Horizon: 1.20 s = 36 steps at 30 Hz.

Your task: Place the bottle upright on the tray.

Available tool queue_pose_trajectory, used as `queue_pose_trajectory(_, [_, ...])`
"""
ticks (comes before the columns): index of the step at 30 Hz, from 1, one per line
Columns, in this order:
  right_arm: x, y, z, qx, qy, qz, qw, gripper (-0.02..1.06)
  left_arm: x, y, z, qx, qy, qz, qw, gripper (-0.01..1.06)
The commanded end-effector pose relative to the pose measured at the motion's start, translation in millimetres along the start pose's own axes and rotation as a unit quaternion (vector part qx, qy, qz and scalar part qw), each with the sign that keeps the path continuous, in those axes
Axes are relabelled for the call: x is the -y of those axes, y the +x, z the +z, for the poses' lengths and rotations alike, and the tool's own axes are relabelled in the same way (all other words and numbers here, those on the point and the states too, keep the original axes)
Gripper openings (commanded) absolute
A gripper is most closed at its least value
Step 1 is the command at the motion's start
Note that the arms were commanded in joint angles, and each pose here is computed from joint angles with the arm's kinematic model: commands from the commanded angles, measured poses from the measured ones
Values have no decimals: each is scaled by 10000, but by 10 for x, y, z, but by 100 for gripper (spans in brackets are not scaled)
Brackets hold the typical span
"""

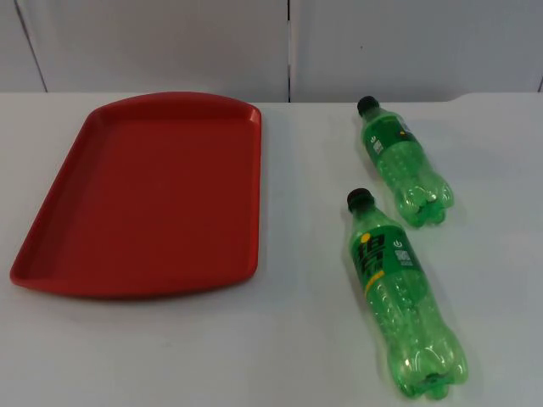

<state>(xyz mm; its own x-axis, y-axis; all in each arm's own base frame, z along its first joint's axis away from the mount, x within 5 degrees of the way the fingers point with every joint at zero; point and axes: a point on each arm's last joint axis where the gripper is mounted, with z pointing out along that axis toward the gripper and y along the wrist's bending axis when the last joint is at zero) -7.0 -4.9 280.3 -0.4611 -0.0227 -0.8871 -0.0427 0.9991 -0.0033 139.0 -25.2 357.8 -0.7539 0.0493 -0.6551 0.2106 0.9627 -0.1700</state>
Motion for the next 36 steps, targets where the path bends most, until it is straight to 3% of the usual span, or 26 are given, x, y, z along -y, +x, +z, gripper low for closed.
queue_pose_trajectory(1, [-5,4,1,15,8,33,10000,105,4,-59,88,-87,178,-25,9998,105])
queue_pose_trajectory(5, [-5,4,1,15,8,33,10000,105,43,-155,269,-173,704,15,9974,105])
queue_pose_trajectory(9, [-5,4,1,15,8,33,10000,105,62,-211,348,-101,945,114,9954,105])
queue_pose_trajectory(24, [-5,4,1,15,8,33,10000,105,22,-254,584,-466,1110,101,9927,105])
queue_pose_trajectory(36, [-5,4,1,15,8,33,10000,105,299,-281,1110,-1023,1544,337,9821,105])
